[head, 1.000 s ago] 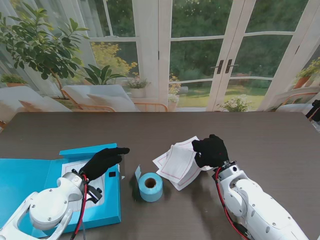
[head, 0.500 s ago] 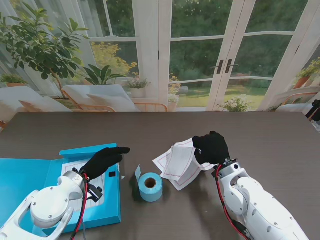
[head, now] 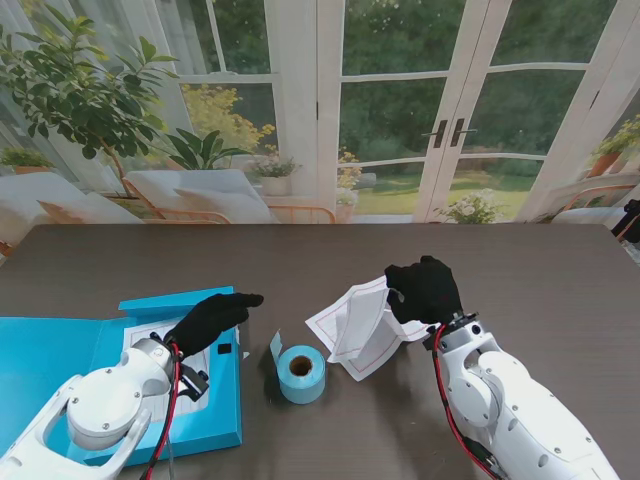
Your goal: Peel a label from the label roll, stick it on the side of the file box and file the documents
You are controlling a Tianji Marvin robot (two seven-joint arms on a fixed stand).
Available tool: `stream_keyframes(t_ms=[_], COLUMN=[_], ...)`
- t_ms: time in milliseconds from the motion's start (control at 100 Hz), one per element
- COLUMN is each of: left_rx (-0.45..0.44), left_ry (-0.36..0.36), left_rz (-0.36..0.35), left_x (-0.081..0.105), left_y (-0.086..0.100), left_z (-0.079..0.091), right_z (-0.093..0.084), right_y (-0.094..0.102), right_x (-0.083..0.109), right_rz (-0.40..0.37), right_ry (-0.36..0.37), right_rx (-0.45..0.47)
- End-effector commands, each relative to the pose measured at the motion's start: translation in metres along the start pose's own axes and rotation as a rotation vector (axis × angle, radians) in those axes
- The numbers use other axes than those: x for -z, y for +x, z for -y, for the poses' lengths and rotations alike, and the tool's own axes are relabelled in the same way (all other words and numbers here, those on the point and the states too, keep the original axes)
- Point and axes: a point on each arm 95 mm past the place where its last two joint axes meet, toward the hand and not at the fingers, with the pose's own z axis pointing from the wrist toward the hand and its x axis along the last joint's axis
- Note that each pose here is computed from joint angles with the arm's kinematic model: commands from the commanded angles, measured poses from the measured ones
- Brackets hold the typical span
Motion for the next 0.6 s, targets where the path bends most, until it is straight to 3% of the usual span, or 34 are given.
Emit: stream_keyframes(t_ms=[0,590], left_rx=[0.007,0.066], left_ry=[-0.023,-0.065], left_rz=[0.003,-0.028], left_x=[-0.002,-0.03], left_y=[-0.001,0.004], left_z=[-0.003,-0.007], right_z=[-0.003,-0.025], right_y=[0.006,0.013], right_x=[-0.002,-0.012], right_rz=[-0.016,-0.06], right_ry=[-0.001,-0.039], right_rx=[-0.009,-0.005])
